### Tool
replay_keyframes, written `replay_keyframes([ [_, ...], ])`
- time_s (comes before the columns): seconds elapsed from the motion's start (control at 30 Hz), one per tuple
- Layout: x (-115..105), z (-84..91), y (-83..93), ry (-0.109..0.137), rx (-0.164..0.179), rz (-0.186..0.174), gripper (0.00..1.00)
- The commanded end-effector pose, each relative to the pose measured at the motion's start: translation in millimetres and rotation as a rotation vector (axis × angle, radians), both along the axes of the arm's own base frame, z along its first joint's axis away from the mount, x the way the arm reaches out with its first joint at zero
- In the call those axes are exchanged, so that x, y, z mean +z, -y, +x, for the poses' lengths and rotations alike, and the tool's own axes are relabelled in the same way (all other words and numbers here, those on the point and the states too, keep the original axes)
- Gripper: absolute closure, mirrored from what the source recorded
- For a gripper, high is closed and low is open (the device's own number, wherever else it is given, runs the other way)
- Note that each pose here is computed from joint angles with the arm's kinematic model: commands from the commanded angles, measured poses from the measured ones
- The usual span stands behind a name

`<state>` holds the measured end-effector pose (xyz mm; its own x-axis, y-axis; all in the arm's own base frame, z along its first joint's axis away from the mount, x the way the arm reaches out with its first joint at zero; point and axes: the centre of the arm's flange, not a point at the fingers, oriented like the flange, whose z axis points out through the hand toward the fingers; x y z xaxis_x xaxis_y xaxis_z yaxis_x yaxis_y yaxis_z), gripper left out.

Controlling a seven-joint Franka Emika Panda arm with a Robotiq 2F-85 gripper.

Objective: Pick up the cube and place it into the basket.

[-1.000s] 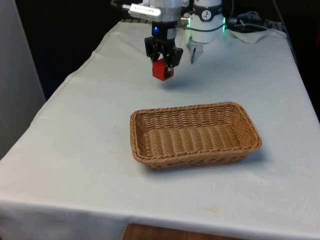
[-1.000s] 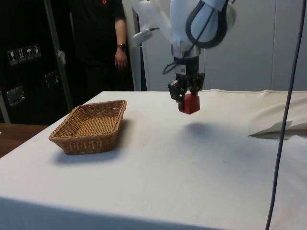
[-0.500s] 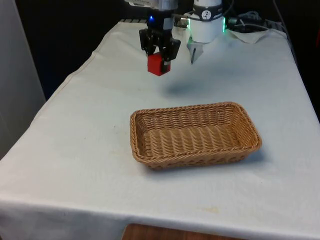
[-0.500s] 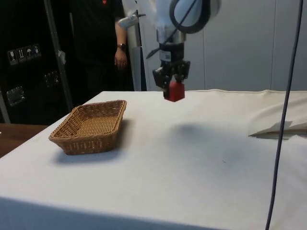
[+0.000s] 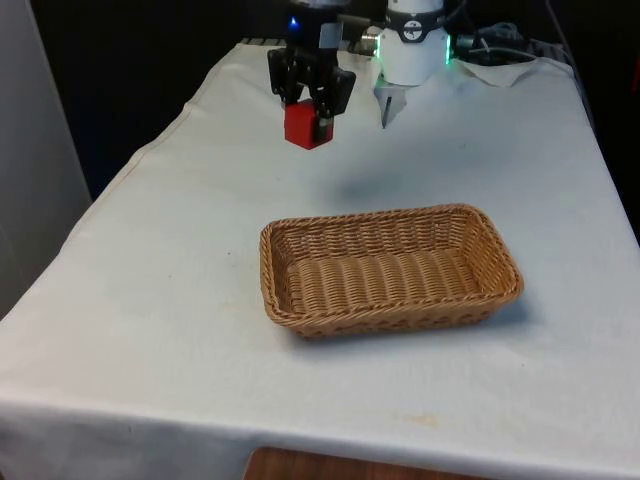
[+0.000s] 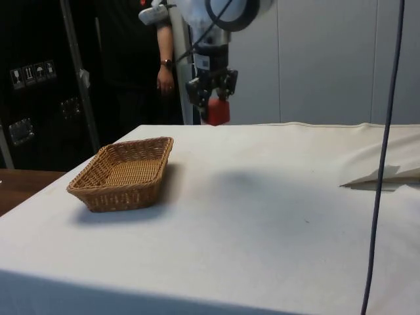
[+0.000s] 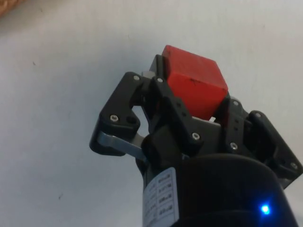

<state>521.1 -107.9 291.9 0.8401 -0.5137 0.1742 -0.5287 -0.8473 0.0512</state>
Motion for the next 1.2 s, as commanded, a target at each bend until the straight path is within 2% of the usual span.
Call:
replay_keyframes([
  [0.0,2.6,4.7,-2.5,-0.002,0.000,0.012,0.98],
  [0.1,7.3,17.3,-2.8,0.002,-0.001,0.007,0.98],
  [0.13,7.0,16.4,-0.6,0.006,-0.002,-0.006,0.98],
  [0.17,8.9,20.8,-2.9,0.004,-0.001,0.005,0.98],
  [0.4,17.9,47.8,-5.5,0.013,0.000,-0.010,0.98],
  [0.43,16.8,43.5,-3.3,0.016,0.002,-0.020,0.98],
  [0.47,18.9,50.8,-5.9,0.014,0.000,-0.011,0.98],
  [0.63,23.7,71.1,-9.3,0.022,0.003,-0.020,0.98],
  [0.73,23.9,74.3,-9.0,0.027,0.005,-0.033,0.98],
  [0.77,25.2,79.6,-11.7,0.027,0.008,-0.023,0.98],
  [1.0,27.2,99.1,-14.8,0.035,0.031,-0.039,0.98],
  [1.03,27.1,97.4,-13.3,0.041,0.027,-0.053,0.98],
  [1.07,27.5,101.7,-15.5,0.037,0.035,-0.042,0.98],
  [1.17,27.9,111.4,-18.1,0.042,0.043,-0.050,0.98],
])
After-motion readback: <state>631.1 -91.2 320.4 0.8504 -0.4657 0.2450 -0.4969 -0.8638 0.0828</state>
